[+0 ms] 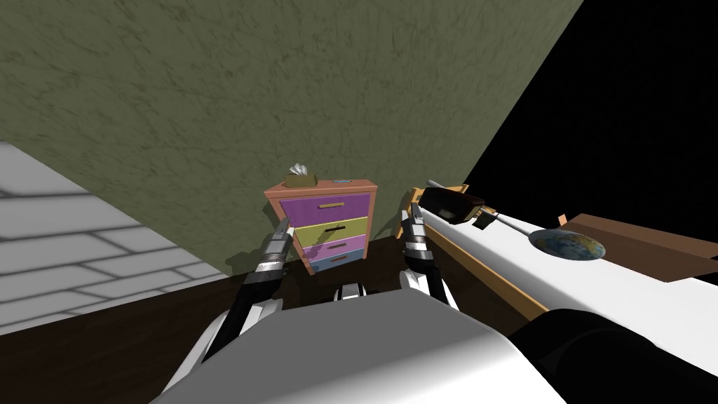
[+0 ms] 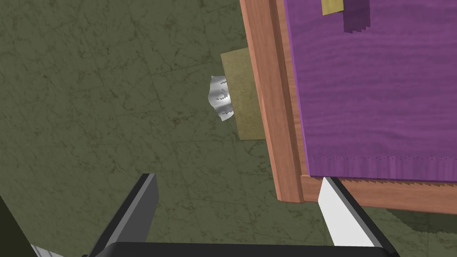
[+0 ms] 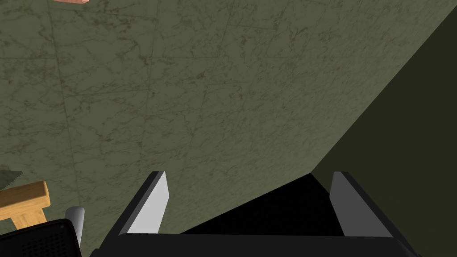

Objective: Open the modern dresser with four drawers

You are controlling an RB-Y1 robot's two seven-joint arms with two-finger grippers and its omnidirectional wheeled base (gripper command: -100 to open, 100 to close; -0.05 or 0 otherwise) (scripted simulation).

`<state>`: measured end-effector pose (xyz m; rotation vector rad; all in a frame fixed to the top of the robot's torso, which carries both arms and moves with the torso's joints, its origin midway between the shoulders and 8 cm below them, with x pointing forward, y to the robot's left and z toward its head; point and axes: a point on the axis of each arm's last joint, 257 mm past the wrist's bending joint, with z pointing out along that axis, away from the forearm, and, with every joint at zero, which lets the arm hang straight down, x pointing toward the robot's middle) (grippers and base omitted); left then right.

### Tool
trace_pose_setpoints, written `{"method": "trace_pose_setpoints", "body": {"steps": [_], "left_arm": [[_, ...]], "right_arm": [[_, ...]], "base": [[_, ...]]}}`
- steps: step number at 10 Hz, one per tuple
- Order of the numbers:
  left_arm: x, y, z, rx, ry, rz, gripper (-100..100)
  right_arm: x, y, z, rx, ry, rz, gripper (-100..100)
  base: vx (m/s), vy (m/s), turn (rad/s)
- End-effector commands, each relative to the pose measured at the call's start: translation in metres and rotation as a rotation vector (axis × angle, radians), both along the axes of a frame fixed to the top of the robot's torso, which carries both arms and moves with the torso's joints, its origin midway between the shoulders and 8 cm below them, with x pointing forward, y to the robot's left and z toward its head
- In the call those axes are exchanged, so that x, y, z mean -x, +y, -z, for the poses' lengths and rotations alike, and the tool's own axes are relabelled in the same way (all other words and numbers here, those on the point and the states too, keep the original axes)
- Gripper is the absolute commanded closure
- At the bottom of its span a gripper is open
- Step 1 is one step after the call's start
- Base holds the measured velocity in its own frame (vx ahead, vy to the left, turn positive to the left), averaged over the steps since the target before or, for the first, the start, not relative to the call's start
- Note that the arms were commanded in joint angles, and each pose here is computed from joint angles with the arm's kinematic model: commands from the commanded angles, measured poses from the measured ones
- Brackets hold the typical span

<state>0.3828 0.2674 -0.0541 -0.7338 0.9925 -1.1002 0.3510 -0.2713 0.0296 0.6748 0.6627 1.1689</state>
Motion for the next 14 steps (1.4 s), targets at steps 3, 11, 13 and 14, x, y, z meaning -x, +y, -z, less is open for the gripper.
{"method": "trace_pose_setpoints", "body": {"steps": [3,11,13,14], "left_arm": [[-0.005,0.006,0.013,0.023,0.069,-0.018,-100],[-0.012,0.016,0.038,0.053,0.197,-0.044,-100],[-0.013,0.018,0.045,0.066,0.230,-0.053,-100],[-0.013,0.020,0.049,0.073,0.246,-0.057,-100]], "right_arm": [[0.000,0.000,0.000,0.000,0.000,0.000,0],[0.000,0.000,0.000,0.000,0.000,0.000,0],[0.000,0.000,0.000,0.000,0.000,0.000,0],[0.000,0.000,0.000,0.000,0.000,0.000,0]], "base": [[0.094,-0.044,-0.003],[0.098,-0.042,-0.004],[0.109,-0.054,-0.003],[0.087,-0.054,-0.003]]}}
